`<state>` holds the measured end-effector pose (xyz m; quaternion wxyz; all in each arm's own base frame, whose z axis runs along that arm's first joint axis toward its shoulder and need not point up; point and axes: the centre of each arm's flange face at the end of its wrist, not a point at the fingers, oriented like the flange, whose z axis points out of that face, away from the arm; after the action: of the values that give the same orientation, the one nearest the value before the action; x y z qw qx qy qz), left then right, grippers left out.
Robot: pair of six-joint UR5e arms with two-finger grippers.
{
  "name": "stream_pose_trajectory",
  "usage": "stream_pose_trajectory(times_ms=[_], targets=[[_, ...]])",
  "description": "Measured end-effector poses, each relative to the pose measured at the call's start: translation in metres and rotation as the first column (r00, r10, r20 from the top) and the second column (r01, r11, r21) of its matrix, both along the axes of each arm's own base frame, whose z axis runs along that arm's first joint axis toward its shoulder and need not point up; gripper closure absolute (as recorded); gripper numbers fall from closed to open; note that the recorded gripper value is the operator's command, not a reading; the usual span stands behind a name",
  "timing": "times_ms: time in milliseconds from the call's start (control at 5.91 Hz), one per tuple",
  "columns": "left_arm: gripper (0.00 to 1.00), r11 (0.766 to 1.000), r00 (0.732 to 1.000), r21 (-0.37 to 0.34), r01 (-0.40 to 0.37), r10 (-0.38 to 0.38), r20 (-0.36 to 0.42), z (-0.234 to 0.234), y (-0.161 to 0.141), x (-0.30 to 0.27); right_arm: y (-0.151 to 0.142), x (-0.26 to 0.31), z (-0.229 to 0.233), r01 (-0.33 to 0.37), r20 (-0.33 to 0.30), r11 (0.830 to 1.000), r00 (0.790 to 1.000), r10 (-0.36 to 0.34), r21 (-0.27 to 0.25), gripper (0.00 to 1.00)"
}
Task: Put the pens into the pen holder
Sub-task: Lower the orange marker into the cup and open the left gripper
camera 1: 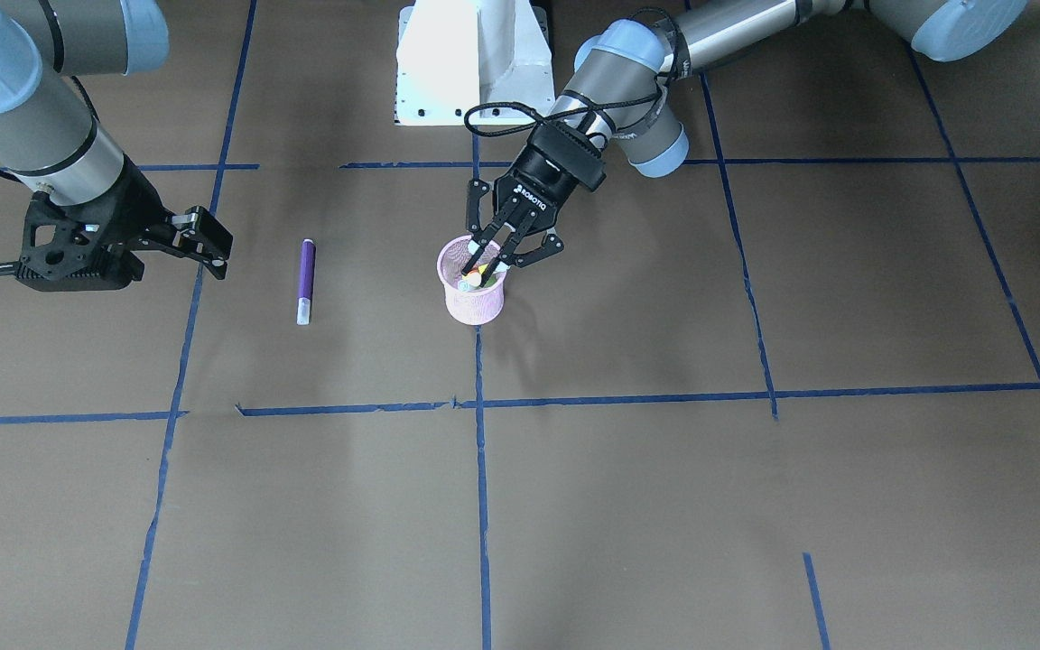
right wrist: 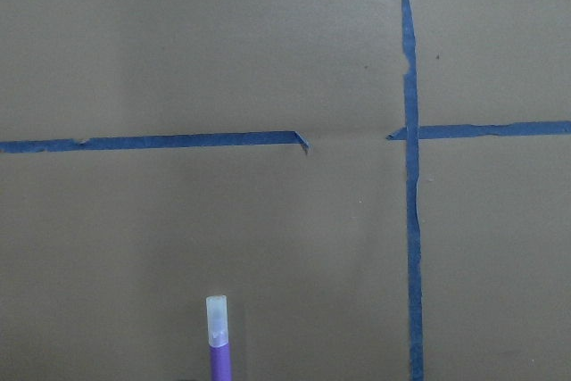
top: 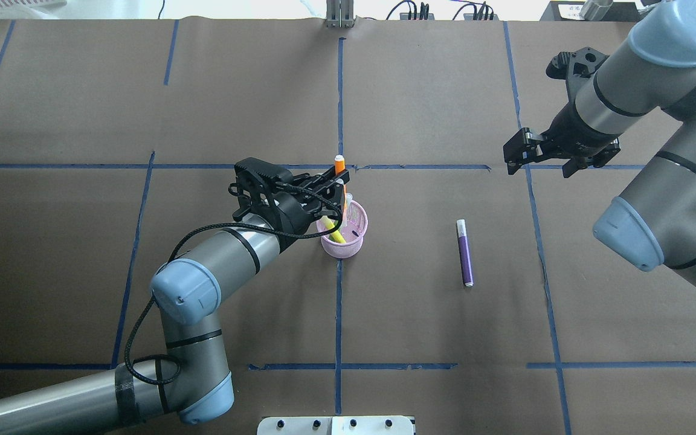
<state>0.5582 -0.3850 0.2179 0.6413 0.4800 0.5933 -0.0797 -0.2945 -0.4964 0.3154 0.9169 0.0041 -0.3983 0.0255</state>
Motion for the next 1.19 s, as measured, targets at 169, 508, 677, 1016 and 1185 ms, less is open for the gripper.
stream_pose_trajectory(times_ms=[169,508,677,1016,1185], targets=[[0.05,1.0,1.0,-0.001,-0.009,0.009,0.004,0.002,0.005,0.004,0.0,0.0,0.0,-0.002,-0.002,1.0,1.0,0.002,0.003,0.0],[0.0,1.0,1.0,0.003,-0.02,0.02,-0.007,-0.003,0.008,0.004,0.001,-0.002,-0.001,-0.001,-0.001,1.0,1.0,0.001,0.004,0.0],[0.0,1.0,0.999,0.009,-0.023,0.023,-0.028,-0.011,0.011,-0.003,0.004,-0.006,-0.001,0.007,0.0,1.0,1.0,-0.007,0.003,0.0],[0.0,0.999,0.997,0.028,-0.028,0.03,-0.071,-0.031,0.015,-0.021,0.01,-0.019,-0.001,0.02,-0.015,1.0,1.0,-0.02,0.02,0.0],[0.0,0.998,0.997,0.036,-0.044,0.046,-0.065,-0.043,0.011,-0.033,0.019,-0.037,-0.001,0.032,-0.044,0.998,0.999,-0.03,0.051,0.0]])
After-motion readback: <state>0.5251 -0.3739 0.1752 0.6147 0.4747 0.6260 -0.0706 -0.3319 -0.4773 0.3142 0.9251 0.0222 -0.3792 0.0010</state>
